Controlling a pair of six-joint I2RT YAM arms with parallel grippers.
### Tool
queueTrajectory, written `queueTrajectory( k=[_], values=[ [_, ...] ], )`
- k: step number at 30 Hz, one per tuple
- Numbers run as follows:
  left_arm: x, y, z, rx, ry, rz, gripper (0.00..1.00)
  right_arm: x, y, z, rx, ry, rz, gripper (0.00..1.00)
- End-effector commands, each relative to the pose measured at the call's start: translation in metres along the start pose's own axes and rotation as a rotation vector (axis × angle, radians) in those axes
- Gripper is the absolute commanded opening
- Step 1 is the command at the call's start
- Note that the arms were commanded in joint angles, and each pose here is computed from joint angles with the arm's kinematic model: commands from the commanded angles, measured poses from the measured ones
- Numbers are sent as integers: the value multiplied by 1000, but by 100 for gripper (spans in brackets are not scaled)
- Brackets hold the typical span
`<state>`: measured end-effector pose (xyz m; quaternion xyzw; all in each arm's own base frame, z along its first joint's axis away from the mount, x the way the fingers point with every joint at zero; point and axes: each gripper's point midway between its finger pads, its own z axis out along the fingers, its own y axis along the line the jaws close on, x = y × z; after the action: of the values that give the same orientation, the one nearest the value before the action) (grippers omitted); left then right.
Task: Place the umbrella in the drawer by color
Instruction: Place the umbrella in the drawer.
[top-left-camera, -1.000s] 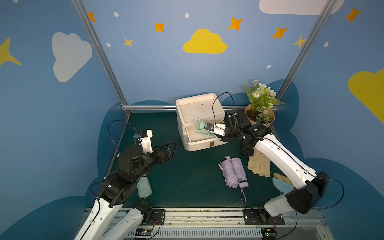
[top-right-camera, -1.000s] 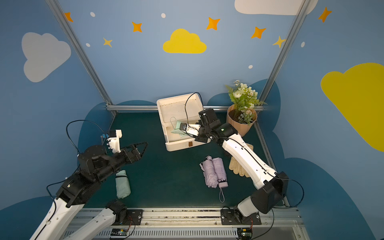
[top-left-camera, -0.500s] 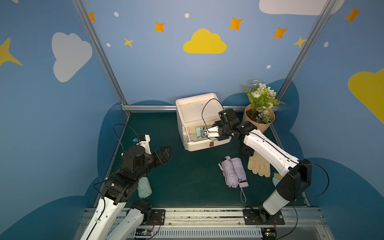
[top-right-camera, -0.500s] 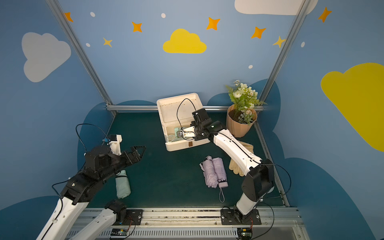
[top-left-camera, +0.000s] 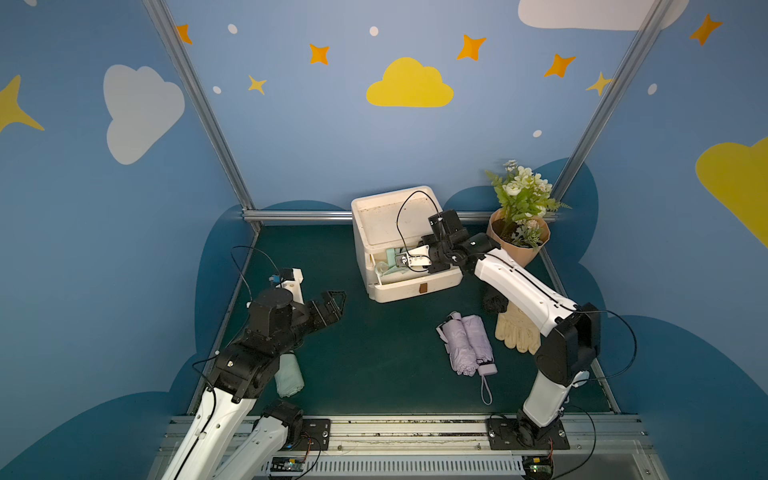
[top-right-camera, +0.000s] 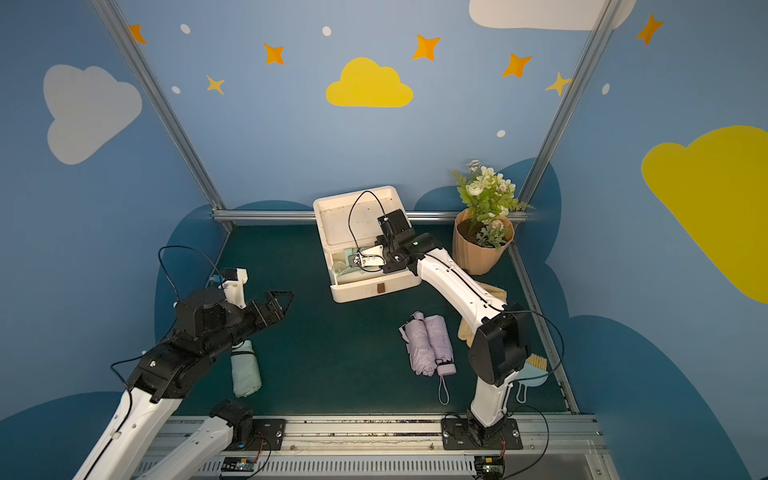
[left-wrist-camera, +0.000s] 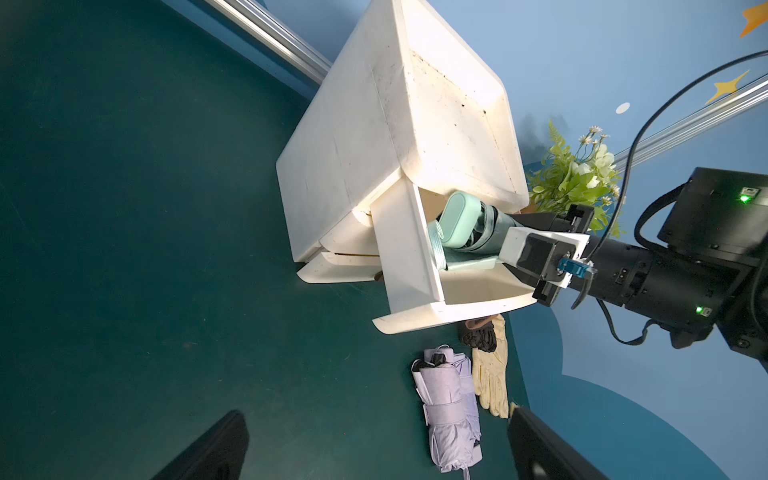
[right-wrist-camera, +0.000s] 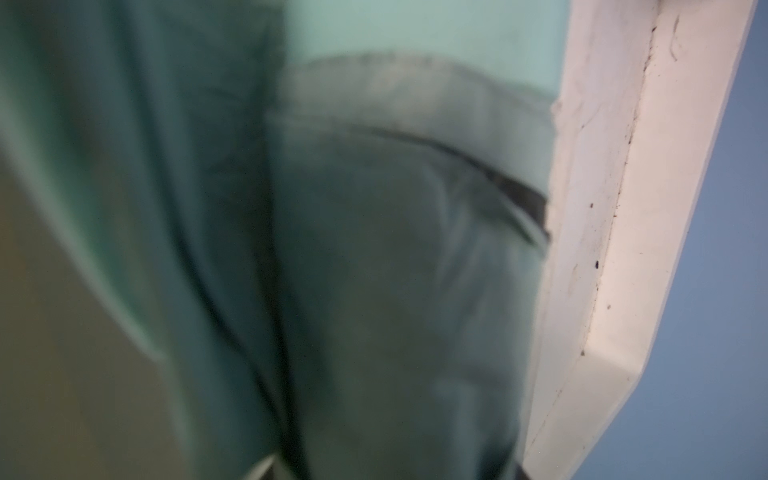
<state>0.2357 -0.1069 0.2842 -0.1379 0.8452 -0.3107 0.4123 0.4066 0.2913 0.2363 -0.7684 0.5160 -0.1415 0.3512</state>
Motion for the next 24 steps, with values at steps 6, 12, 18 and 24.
queueTrajectory(
  k=[6,12,18,24],
  values=[
    [-1,0,7,8,8,-5,100,-4,-29,-8,85,-36,48,53],
    [-2,0,7,9,10,-7,100,-7,-34,-15,95,-66,70,74],
    [-4,-1,7,14,12,-13,100,-6,-37,-23,110,-74,74,86],
    [-8,9,2,-39,4,-21,100,-4,-54,-43,163,-84,109,93]
  ],
)
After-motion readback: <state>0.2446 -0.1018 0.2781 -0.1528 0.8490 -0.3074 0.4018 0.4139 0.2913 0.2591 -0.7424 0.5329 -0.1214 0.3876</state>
